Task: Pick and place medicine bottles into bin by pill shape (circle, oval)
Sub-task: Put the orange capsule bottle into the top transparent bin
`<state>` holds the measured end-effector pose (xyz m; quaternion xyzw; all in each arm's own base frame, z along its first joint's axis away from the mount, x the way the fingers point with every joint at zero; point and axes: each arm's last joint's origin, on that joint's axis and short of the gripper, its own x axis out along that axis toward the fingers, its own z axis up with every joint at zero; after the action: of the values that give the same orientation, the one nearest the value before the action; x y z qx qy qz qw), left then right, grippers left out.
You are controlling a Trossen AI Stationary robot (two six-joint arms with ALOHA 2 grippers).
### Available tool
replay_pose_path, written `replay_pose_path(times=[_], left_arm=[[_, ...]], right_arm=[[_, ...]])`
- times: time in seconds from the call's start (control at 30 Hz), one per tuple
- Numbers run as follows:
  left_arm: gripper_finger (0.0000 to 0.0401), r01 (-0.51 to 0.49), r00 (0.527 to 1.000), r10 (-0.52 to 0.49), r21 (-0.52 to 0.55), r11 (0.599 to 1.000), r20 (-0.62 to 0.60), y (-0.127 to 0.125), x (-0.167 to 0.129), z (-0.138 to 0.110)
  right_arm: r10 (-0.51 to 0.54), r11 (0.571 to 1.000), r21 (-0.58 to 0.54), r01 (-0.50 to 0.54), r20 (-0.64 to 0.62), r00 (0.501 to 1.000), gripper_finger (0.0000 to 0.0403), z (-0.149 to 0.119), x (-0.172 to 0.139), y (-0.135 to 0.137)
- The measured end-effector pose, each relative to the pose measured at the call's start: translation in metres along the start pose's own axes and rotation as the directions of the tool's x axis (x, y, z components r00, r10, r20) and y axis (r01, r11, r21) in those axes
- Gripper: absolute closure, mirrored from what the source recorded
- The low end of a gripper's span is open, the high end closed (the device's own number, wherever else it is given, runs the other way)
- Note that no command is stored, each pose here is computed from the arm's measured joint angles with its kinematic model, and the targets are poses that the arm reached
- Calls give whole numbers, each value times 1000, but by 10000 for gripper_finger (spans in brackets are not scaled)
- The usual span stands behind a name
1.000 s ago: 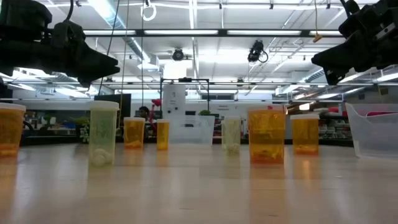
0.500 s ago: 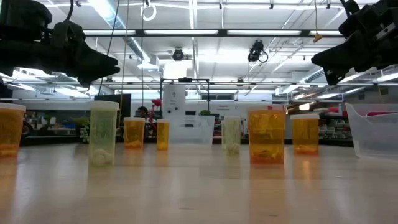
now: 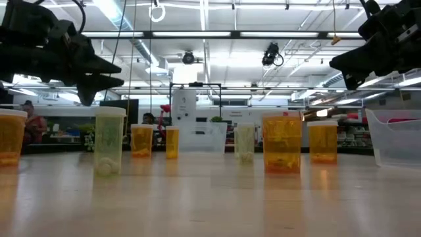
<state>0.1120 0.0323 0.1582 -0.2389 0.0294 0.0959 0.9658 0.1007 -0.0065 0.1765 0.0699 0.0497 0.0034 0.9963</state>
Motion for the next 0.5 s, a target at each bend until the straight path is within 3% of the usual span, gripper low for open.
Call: replay_pose_path(times=[0.1, 0.27, 0.5], left_arm=[[229, 10, 998, -11, -9, 1000, -57, 1, 0, -4], [229, 29, 996, -19, 116, 993, -92, 2, 0, -7], [229, -15, 980, 40, 131, 991, -193, 7, 3, -17]], right_arm=[[0, 1000, 0, 0, 0, 1000, 354, 0, 0, 0], [0, 1000, 0, 0, 0, 1000, 354, 0, 0, 0], [0, 1000, 0, 0, 0, 1000, 354, 0, 0, 0]])
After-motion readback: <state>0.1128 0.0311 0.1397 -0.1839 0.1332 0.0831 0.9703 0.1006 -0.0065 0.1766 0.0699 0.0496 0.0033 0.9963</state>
